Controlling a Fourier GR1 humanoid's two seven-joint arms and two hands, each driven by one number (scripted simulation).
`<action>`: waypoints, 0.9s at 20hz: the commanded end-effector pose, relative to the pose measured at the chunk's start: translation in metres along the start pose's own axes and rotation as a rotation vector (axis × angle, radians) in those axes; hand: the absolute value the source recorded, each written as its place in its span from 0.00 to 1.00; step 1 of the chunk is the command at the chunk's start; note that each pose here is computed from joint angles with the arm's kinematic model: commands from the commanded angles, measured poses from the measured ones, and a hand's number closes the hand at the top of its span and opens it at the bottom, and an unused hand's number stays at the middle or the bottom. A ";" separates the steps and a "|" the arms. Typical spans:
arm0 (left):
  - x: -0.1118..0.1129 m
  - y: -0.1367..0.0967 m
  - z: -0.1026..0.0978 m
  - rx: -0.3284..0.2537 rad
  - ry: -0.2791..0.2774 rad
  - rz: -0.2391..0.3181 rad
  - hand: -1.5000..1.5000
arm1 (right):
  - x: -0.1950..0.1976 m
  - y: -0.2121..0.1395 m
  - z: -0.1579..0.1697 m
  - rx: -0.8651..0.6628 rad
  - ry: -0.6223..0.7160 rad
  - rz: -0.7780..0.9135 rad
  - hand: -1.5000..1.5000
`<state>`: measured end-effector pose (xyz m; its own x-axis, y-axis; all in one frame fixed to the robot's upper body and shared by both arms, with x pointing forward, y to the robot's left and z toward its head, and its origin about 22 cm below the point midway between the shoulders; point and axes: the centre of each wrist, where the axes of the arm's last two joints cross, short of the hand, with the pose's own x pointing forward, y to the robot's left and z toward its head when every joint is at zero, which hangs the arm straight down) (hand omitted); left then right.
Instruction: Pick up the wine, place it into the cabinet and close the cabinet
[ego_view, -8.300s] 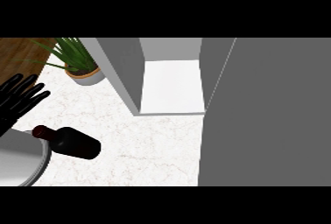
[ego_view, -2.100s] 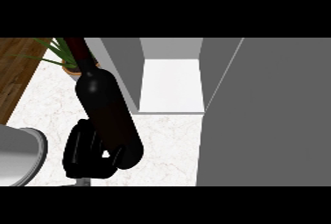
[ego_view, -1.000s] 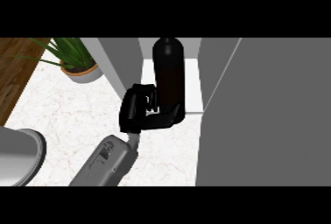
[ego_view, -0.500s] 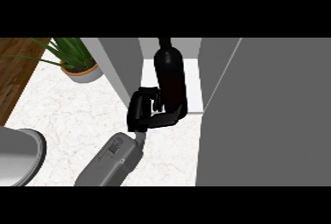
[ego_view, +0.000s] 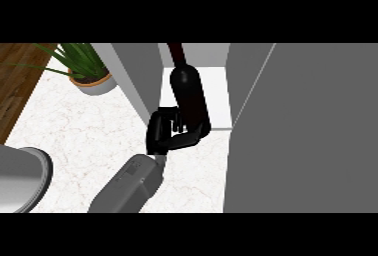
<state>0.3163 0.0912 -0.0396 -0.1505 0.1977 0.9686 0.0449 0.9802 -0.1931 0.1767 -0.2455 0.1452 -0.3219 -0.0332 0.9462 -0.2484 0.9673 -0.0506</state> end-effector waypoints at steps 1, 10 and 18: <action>-0.018 0.007 0.008 0.022 0.004 0.058 1.00 | -0.004 0.001 -0.006 0.008 0.000 -0.010 0.00; -0.009 0.013 -0.027 0.001 0.034 0.113 1.00 | 0.000 -0.006 0.011 -0.018 0.020 -0.005 0.00; -0.004 0.005 -0.048 0.013 0.035 0.120 1.00 | 0.007 0.009 0.003 -0.013 -0.012 -0.034 0.00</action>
<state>0.3600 0.0985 -0.0433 -0.1142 0.3048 0.9455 0.0496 0.9523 -0.3010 0.1782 -0.2466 0.1465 -0.3218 -0.0532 0.9453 -0.2611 0.9647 -0.0346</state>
